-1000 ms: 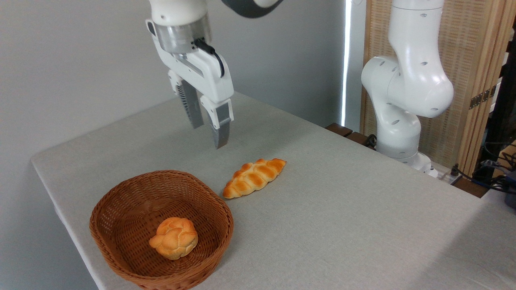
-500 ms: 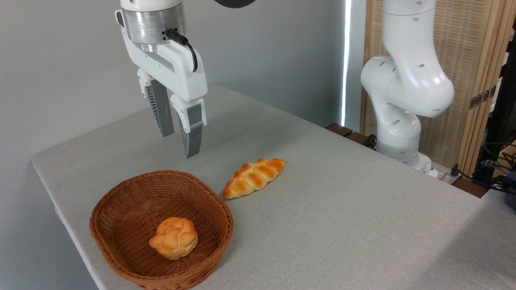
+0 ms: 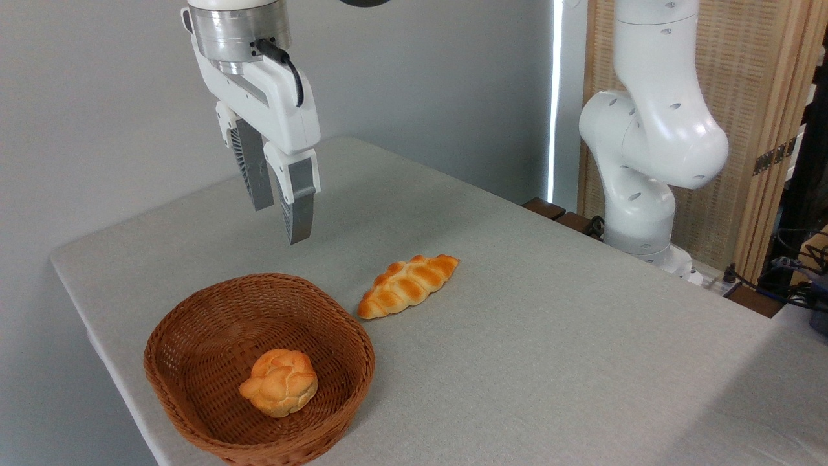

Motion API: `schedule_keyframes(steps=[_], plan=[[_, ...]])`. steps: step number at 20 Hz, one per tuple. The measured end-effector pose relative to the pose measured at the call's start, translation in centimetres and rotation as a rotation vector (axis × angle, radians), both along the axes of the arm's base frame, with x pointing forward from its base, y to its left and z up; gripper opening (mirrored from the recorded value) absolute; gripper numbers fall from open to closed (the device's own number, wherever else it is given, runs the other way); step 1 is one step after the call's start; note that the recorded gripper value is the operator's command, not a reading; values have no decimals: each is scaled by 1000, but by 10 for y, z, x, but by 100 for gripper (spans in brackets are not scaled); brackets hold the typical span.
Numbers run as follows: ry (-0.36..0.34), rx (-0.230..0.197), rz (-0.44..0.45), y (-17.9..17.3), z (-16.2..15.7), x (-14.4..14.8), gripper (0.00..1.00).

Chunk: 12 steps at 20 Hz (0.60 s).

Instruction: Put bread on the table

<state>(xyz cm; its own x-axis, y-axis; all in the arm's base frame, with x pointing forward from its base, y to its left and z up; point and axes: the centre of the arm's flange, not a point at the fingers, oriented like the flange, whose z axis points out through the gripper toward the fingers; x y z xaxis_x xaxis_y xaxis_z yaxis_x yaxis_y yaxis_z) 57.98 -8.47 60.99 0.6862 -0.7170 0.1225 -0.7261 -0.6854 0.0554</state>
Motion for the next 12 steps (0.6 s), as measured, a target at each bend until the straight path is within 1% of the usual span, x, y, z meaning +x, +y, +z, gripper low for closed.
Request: schedule_keyframes(steps=[4, 12], plan=[[0, -5, 10, 8, 0, 1, 100], [11, -4, 6, 6, -2, 0, 100]])
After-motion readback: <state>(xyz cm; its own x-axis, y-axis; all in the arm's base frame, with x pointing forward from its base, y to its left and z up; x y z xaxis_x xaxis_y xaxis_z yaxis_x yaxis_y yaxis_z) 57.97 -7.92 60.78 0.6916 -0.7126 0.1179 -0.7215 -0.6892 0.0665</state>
